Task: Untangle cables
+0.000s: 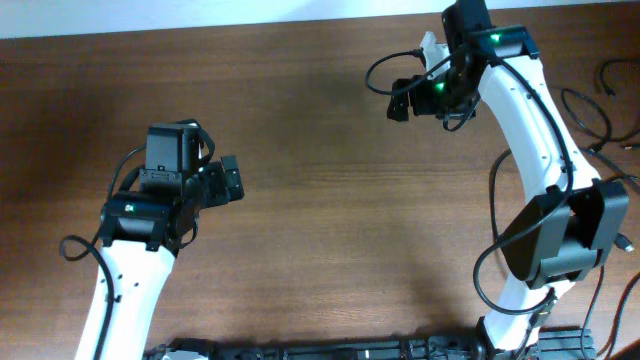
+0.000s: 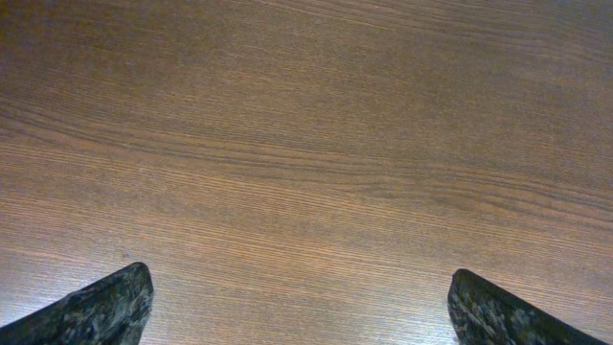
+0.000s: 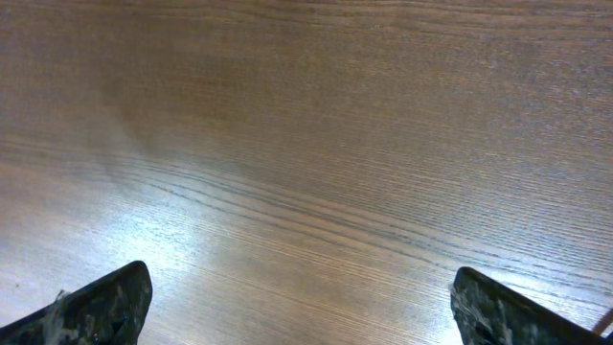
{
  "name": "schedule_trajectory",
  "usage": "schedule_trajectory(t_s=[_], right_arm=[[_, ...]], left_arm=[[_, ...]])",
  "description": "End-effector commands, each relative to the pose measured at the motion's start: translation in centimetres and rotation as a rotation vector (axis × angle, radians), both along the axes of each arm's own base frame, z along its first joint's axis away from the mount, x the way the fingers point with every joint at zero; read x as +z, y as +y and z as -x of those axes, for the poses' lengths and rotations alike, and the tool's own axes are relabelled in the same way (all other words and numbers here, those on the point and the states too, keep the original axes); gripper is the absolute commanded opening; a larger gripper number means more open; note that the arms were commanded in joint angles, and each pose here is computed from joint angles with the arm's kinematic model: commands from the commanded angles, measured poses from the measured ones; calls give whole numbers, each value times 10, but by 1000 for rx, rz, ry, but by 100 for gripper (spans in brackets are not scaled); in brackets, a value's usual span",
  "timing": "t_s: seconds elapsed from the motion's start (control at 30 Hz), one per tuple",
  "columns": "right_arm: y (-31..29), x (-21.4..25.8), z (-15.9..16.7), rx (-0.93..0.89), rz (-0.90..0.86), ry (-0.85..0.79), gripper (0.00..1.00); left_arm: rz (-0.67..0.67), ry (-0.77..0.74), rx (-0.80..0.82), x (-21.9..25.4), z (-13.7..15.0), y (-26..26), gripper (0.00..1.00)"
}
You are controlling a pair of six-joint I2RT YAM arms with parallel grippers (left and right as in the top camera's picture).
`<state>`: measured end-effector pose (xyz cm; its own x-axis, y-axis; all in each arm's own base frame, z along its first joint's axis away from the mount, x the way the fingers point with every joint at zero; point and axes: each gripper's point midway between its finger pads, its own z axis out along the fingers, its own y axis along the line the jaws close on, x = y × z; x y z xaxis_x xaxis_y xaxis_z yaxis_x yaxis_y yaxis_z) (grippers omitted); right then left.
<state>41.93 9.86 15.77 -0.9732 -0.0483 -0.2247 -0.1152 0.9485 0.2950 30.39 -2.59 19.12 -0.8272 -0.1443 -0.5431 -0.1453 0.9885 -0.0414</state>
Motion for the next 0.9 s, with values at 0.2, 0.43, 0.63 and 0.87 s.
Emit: schedule_trajectory(t_s=[0.2, 0.43, 0.63, 0.87], right_arm=[[-1, 5, -3, 5, 15, -22, 99], [-1, 5, -3, 5, 15, -22, 99], [-1, 5, -3, 5, 15, -22, 99], [-1, 5, -3, 5, 15, -22, 99]], left_arm=[[1, -19, -12, 7, -2, 0, 99], [1, -19, -12, 7, -2, 0, 99], [1, -15, -4, 1, -5, 0, 99], [28, -207, -2, -4, -21, -2, 99]])
